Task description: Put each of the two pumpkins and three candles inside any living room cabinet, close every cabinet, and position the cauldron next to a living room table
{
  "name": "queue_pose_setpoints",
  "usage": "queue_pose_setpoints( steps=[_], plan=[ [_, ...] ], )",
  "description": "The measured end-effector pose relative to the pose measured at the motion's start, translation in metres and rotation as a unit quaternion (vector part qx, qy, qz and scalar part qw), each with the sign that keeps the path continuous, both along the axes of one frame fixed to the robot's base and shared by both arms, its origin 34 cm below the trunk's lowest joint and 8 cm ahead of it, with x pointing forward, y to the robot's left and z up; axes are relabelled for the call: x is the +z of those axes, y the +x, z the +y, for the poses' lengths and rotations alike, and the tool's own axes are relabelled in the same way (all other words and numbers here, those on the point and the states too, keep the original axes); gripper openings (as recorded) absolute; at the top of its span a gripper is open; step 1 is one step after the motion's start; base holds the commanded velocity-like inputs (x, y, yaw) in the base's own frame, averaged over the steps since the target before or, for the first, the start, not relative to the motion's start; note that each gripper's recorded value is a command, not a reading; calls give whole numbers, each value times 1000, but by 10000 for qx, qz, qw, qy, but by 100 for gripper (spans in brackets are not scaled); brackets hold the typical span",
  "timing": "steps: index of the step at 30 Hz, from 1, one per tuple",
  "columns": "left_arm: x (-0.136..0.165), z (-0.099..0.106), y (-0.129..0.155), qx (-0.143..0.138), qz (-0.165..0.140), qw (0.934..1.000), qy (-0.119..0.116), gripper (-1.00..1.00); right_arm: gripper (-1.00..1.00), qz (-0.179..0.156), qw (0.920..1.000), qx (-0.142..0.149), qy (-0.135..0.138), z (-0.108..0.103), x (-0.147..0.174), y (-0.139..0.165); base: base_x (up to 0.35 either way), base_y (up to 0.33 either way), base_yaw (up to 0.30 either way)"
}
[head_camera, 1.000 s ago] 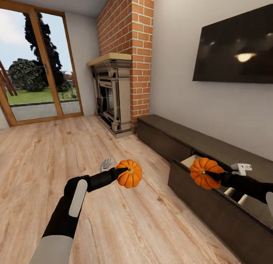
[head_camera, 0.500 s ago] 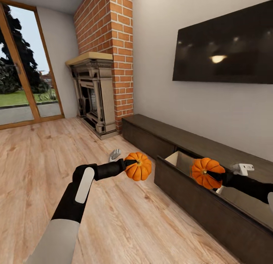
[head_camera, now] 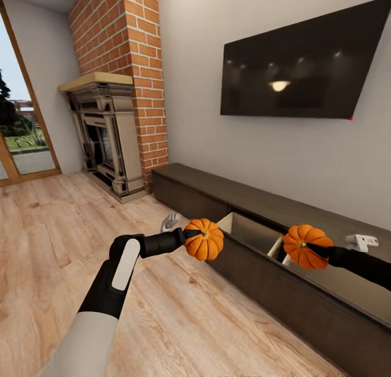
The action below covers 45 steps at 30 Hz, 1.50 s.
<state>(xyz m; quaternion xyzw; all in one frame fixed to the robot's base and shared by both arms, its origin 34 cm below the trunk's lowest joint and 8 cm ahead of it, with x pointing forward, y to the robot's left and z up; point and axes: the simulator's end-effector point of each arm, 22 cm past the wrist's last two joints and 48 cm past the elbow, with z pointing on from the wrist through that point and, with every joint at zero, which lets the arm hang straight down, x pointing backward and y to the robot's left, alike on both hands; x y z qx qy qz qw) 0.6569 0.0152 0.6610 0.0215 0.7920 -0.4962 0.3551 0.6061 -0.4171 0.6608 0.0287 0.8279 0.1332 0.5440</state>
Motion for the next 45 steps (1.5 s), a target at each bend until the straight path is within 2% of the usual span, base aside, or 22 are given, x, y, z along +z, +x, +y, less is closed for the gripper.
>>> queue_pose_setpoints(
  steps=[6, 10, 25, 30, 34, 35, 45],
  plan=[
    [5, -1, -3, -40, 2, 9998, -213, -100, -100, 131, 9999, -5, 61, 1, -5, -2, 0, 0, -281],
    [7, -1, -4, -48, -5, 9996, -269, -100, -100, 128, 9999, -6, 60, 1, -5, -2, 0, 0, -281],
    [1, -2, -4, -42, 55, 9997, -243, -100, -100, 144, 9999, -4, 49, 1, -5, -2, 161, -101, -281],
    [-7, -2, -4, -34, 139, 9997, -217, -100, -100, 220, 9997, 2, 59, 2, -10, -4, 34, -23, -281],
    [-17, -4, -5, -49, 283, 9994, -211, -100, -100, 457, 9989, 10, 129, 4, -24, -12, 6, -4, -281],
    [-19, -3, -5, -33, 289, 9994, -159, -100, -100, 473, 9988, -9, 99, 2, -26, -12, 1, -1, -281],
    [-27, -6, -5, -67, 413, 9990, -169, -100, -100, 503, 9986, 2, 133, 3, -28, -14, 0, 0, -281]
  ],
)
